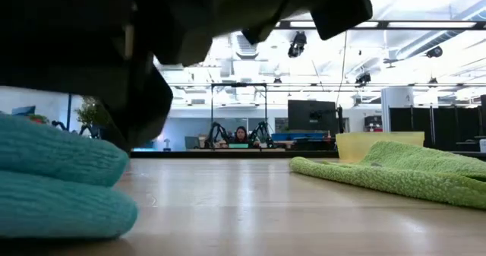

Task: Roll microfiber towels into tight, uniform cylinder then place into a basket
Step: Roll the blue microfiber towel

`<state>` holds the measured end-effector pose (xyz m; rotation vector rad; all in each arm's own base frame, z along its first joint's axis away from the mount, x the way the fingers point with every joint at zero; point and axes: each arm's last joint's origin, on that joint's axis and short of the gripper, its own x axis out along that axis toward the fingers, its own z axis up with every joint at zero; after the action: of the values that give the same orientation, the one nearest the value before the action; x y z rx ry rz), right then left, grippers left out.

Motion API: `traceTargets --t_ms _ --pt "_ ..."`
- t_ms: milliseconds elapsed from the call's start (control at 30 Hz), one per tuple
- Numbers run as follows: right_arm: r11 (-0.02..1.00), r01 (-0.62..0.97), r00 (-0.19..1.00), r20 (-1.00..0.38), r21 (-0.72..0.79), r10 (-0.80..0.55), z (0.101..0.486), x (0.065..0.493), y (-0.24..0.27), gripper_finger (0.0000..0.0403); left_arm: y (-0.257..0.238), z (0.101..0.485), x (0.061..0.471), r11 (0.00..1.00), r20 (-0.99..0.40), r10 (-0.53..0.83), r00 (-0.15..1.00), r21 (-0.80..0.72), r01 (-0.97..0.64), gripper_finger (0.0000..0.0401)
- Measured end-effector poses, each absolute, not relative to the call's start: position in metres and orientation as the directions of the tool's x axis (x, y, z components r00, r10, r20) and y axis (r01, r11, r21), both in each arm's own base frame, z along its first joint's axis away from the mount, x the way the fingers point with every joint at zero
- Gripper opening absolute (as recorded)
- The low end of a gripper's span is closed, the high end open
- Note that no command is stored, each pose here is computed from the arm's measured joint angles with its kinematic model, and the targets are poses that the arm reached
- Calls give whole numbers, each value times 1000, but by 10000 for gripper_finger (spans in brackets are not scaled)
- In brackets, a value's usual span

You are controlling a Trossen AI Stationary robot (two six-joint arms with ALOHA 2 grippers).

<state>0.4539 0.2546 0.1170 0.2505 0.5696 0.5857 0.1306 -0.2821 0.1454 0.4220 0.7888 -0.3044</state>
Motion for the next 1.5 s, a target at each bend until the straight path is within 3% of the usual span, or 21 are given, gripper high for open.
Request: traceTargets --t_ms 300,567,967,1200,1500 --pt "823 -355 684 -477 443 551 102 448 248 9 -281 150 131 869 -710 -40 703 323 376 192" --pt "849 -273 718 -491 453 493 100 439 242 9 -292 138 137 863 -711 -93 697 292 412 234" --pt "895 -80 807 -498 439 317 98 396 229 9 -298 116 137 833 -686 -34 726 383 401 235" --pt "867 -88 843 -428 490 327 88 383 223 9 -295 114 139 818 -679 -6 735 420 394 213" --pt "867 -91 843 -426 489 329 86 380 222 9 -292 121 137 607 -710 81 699 591 531 187"
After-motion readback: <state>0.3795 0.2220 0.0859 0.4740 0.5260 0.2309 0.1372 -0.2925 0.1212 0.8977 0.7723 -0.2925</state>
